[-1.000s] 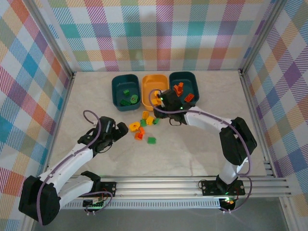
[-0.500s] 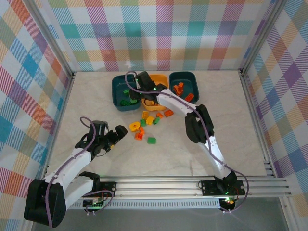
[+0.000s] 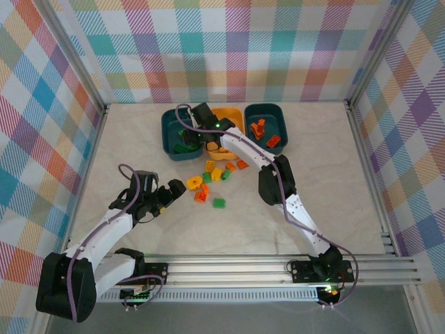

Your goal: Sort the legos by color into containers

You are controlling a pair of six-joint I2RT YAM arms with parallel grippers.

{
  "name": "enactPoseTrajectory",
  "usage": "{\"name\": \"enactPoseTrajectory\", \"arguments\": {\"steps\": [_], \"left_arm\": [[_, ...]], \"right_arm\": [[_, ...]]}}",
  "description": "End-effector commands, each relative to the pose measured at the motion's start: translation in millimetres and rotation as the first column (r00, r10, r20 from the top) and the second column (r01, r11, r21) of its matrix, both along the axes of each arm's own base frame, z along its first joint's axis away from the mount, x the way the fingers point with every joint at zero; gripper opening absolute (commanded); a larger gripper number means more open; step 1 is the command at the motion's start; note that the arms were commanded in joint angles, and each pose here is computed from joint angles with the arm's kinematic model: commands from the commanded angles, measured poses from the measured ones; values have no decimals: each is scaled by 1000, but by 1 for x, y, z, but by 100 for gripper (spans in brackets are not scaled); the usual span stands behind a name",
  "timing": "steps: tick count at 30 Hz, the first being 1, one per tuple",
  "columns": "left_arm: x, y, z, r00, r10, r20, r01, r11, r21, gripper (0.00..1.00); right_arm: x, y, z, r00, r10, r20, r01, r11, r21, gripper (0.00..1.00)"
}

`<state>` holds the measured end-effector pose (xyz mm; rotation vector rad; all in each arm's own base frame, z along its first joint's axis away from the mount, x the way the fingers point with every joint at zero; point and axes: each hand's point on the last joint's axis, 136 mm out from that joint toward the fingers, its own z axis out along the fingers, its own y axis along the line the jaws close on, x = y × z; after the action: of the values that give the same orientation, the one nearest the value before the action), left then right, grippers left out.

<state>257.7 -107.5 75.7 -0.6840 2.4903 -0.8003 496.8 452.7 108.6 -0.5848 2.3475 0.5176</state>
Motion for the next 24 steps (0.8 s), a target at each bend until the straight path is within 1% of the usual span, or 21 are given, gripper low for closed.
{"name": "enactPoseTrajectory", "arguments": {"steps": [1, 4, 5, 9, 12, 13, 15, 16, 17, 18, 21, 24], "left_arm": [[10, -2, 12, 999, -23, 25, 23, 1000, 1, 100], [14, -3, 19, 999, -41, 30, 41, 999, 14, 100], [9, -2, 16, 999, -45, -2, 45, 998, 32, 100], [11, -3, 20, 999, -52, -1, 52, 993, 103, 100], [17, -9, 18, 996, -88, -6, 88, 980, 177, 91], [19, -9, 15, 995, -96, -23, 99, 971, 220, 87], [25, -10, 12, 992, -114, -46, 122, 948, 293, 74], [27, -10, 9, 991, -117, -61, 130, 936, 328, 66], [30, -11, 7, 990, -122, -71, 140, 923, 358, 60], [32, -11, 5, 988, -130, -79, 151, 909, 388, 57], [34, -11, 0, 982, -152, -109, 186, 840, 510, 53], [29, -20, -10, 964, -210, -166, 267, 772, 576, 54]], "right_arm": [[-8, 5, 42, 998, 37, 52, -38, 999, 24, 57], [-14, -1, 64, 997, 29, 75, -31, 999, 29, 57], [-17, -6, 69, 997, 21, 80, -23, 999, 28, 57], [-37, -33, 97, 990, -7, 142, -1, 998, 59, 57], [-60, -65, 101, 988, -43, 149, 30, 996, 85, 57], [-67, -77, 99, 988, -57, 144, 45, 995, 85, 57], [-80, -103, 91, 988, -89, 130, 80, 994, 72, 57], [-89, -117, 80, 988, -105, 110, 100, 994, 53, 57], [-96, -131, 74, 988, -120, 97, 117, 992, 42, 57], [-103, -141, 68, 988, -132, 81, 130, 991, 34, 57], [-125, -171, 48, 985, -165, 43, 164, 986, 6, 57], [-143, -194, 34, 981, -191, 17, 191, 981, -19, 58]]}}
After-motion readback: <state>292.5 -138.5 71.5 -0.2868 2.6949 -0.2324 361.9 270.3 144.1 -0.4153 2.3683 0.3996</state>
